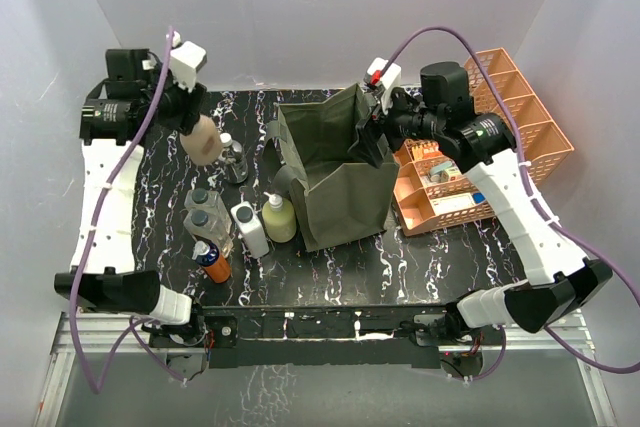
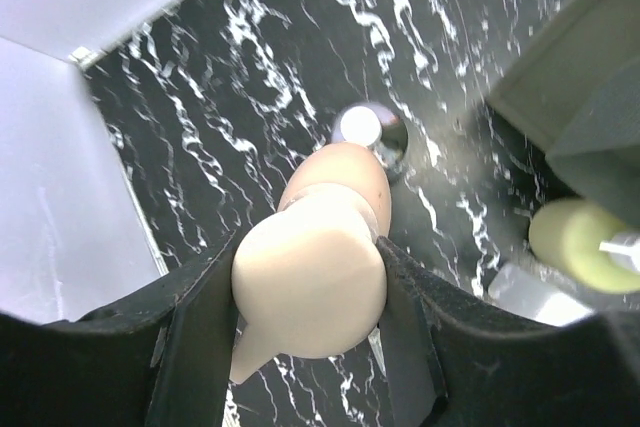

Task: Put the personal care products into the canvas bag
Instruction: Pick up the care product from the center of the board.

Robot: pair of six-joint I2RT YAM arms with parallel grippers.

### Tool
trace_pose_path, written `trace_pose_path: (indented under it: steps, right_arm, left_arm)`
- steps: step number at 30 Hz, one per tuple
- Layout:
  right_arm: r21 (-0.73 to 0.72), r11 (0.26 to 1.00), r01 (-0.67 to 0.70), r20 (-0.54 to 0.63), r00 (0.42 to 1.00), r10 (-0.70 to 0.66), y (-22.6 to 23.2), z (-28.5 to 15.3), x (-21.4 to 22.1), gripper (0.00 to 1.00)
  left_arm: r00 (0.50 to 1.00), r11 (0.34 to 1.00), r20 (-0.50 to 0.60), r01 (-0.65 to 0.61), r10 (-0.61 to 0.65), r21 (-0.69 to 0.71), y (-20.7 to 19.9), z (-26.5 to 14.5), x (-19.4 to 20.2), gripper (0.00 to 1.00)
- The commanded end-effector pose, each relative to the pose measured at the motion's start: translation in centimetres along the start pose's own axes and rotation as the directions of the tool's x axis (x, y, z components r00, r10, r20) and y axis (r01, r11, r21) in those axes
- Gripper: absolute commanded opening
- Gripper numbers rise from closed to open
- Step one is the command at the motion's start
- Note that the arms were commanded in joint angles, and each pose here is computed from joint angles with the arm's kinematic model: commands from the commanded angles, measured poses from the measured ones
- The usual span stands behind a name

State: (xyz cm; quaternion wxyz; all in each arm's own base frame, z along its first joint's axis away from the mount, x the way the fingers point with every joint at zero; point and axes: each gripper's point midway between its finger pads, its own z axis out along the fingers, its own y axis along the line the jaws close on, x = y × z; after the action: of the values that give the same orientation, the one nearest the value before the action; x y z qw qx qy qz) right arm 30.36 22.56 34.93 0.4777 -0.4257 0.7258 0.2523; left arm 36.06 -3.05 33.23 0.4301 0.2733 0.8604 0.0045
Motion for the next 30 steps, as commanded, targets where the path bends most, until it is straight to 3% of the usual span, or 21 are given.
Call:
trace_pose_path:
  steps: [1,6,12,18,24,30]
  right_arm:
    - [0.039,0.999,0.023,0.065,0.998,-0.026,-0.4,-1.6,-1.4,0.96]
    - [0.059,0.998,0.010,0.064,0.998,-0.014,-1.2,-1.9,-1.2,0.96]
    - [0.085,0.996,-0.005,0.056,0.998,0.000,-2.3,-1.9,-0.9,0.96]
    - [0.102,0.995,-0.020,0.045,0.999,0.016,-3.2,-1.9,-0.4,0.96]
    - [0.129,0.991,-0.034,0.046,0.999,0.028,-4.3,-2.5,-0.3,0.96]
    - [0.150,0.987,-0.055,0.042,0.998,0.049,-5.2,-3.0,0.5,0.96]
  left_arm:
    - [0.946,0.984,0.325,0.080,-0.025,-0.157,2.0,-8.3,-7.7,0.00]
    - [0.872,0.978,0.487,0.144,-0.054,-0.149,2.4,-12.2,-12.3,0.00]
    - [0.802,0.987,0.578,0.157,-0.152,0.041,1.0,-12.6,-17.3,0.00]
    - [0.697,0.979,0.689,0.149,-0.202,0.136,0.3,-14.7,-21.1,0.00]
    - [0.636,0.944,0.708,0.104,-0.306,0.314,-2.2,-15.6,-23.6,0.00]
    - [0.610,0.918,0.712,0.064,-0.346,0.392,-3.8,-15.8,-25.1,0.00]
